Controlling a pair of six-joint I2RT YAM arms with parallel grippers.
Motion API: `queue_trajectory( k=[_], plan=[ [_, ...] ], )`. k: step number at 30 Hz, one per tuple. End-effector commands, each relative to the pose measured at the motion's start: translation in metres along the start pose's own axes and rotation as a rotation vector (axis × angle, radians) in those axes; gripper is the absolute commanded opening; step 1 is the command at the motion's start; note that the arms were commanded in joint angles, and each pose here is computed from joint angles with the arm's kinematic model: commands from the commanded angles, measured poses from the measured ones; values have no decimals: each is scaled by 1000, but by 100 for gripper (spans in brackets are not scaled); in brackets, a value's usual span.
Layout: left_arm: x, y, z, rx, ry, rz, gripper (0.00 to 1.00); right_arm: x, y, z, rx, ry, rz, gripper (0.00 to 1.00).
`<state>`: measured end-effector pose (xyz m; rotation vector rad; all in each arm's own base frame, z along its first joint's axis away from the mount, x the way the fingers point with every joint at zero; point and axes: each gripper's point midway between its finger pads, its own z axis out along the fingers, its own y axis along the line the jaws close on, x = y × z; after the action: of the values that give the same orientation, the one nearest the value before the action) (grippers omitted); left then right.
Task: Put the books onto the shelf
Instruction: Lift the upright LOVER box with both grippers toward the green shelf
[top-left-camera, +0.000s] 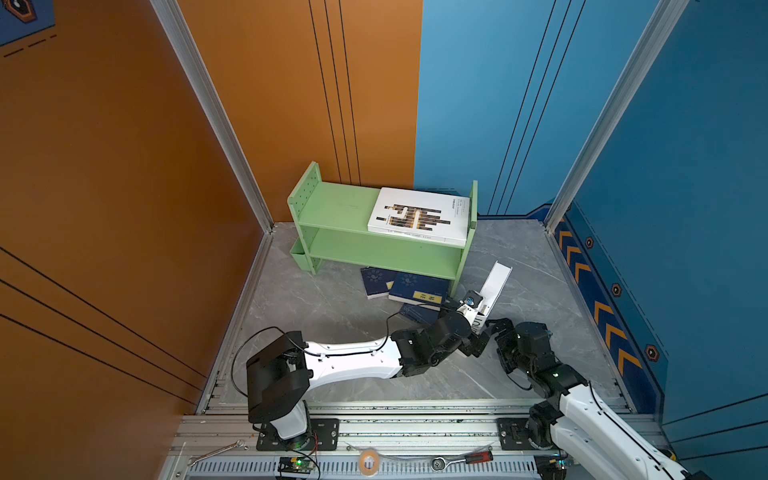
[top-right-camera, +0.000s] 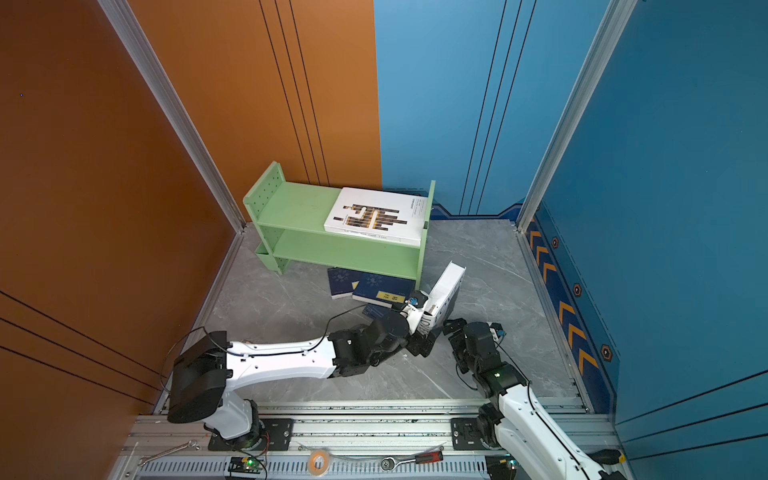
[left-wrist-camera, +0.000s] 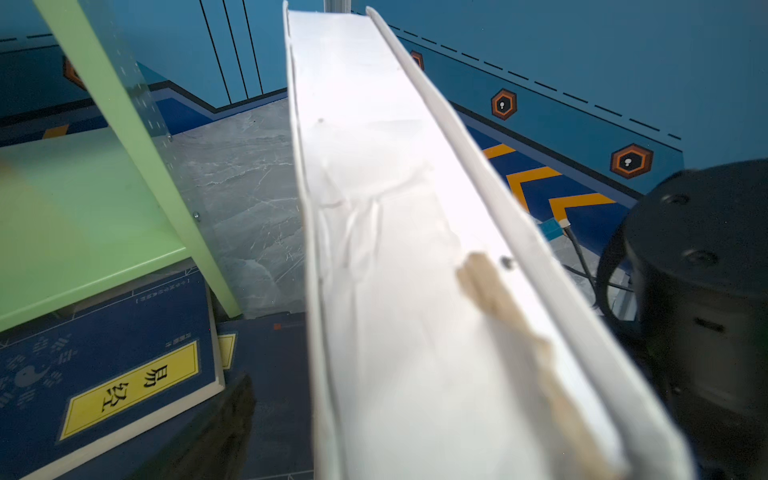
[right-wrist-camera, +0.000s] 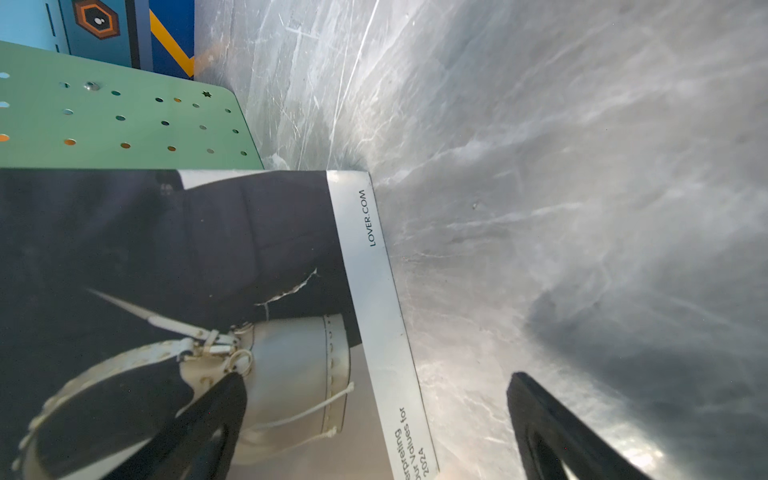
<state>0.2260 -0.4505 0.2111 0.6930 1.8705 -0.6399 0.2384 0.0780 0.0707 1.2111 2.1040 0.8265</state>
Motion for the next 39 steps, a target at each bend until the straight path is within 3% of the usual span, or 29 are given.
queue_trajectory(
  k=[1, 10, 13, 24, 34, 39],
  plan=[
    [-4, -2, 4, 8, -36, 0, 85, -2, 0, -1, 2, -19, -15, 100],
    [2, -3, 13, 5, -57, -11, 70, -3, 1, -2, -2, -20, -14, 100],
    [1, -1, 14, 2, -62, -9, 69, -3, 1, -2, -3, -21, -13, 100],
    [-15, -1, 7, 21, -106, -8, 47, -4, 4, -3, -10, -24, -10, 100],
    [-47, 2, -18, 32, -179, -17, 43, -12, 25, -14, -50, -43, -35, 100],
    [-73, 10, -44, 69, -206, -58, 43, -37, 82, -55, -242, -135, -60, 100]
  ],
)
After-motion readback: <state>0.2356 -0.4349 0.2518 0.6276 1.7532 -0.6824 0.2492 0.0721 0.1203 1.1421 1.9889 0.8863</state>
